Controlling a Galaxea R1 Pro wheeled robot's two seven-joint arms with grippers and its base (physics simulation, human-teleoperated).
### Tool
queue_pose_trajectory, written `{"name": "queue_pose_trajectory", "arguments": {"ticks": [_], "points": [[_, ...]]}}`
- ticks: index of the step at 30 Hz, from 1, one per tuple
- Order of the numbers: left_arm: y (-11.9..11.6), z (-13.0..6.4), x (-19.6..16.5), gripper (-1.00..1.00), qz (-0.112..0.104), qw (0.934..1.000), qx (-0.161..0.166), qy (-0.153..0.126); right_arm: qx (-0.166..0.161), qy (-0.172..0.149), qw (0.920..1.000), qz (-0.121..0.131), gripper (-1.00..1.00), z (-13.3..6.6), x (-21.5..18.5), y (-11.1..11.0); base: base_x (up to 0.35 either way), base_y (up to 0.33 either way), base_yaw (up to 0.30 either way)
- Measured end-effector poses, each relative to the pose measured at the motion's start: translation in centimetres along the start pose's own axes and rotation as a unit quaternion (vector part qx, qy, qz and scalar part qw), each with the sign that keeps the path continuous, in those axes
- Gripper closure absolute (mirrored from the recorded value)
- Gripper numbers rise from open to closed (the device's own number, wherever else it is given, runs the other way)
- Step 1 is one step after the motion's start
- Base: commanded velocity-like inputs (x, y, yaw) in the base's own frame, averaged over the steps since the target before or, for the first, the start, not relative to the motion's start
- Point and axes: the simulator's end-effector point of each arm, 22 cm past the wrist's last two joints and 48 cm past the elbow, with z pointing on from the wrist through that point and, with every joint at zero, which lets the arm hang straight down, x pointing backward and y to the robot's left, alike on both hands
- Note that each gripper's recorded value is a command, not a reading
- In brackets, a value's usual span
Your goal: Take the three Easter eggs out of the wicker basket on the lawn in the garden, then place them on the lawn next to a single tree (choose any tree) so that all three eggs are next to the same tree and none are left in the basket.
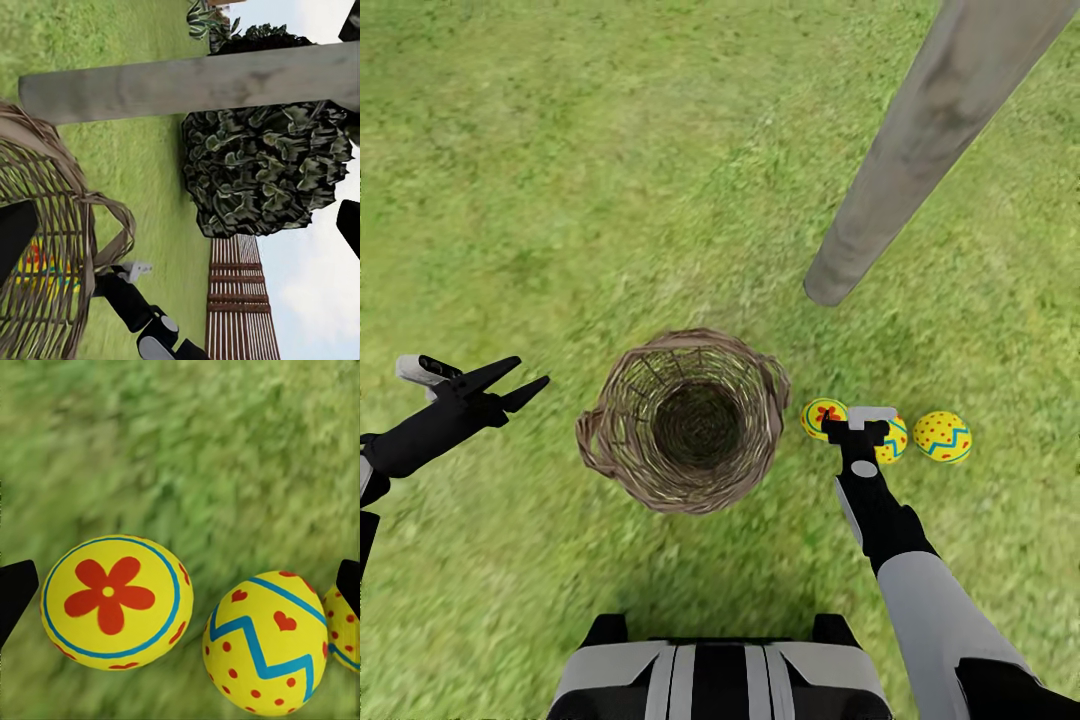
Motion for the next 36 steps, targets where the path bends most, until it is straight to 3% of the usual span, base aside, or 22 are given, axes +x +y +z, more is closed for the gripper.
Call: {"name": "queue_pose_trajectory", "arguments": {"ticks": [20,36], "points": [[-3.7,-0.2,-0.8,-1.0,0.0,1.0,-0.002,0.0,-0.003,-0.002,1.0,-0.001,-1.0,-2.6,-2.9,-1.0,0.0,0.0,0.0],[-4.8,-0.2,-0.9,-1.0,0.003,1.0,0.005,-0.004,-0.001,-0.012,0.9999,0.003,-1.0,-3.0,-4.4,-1.4,0.0,0.0,0.0]]}}
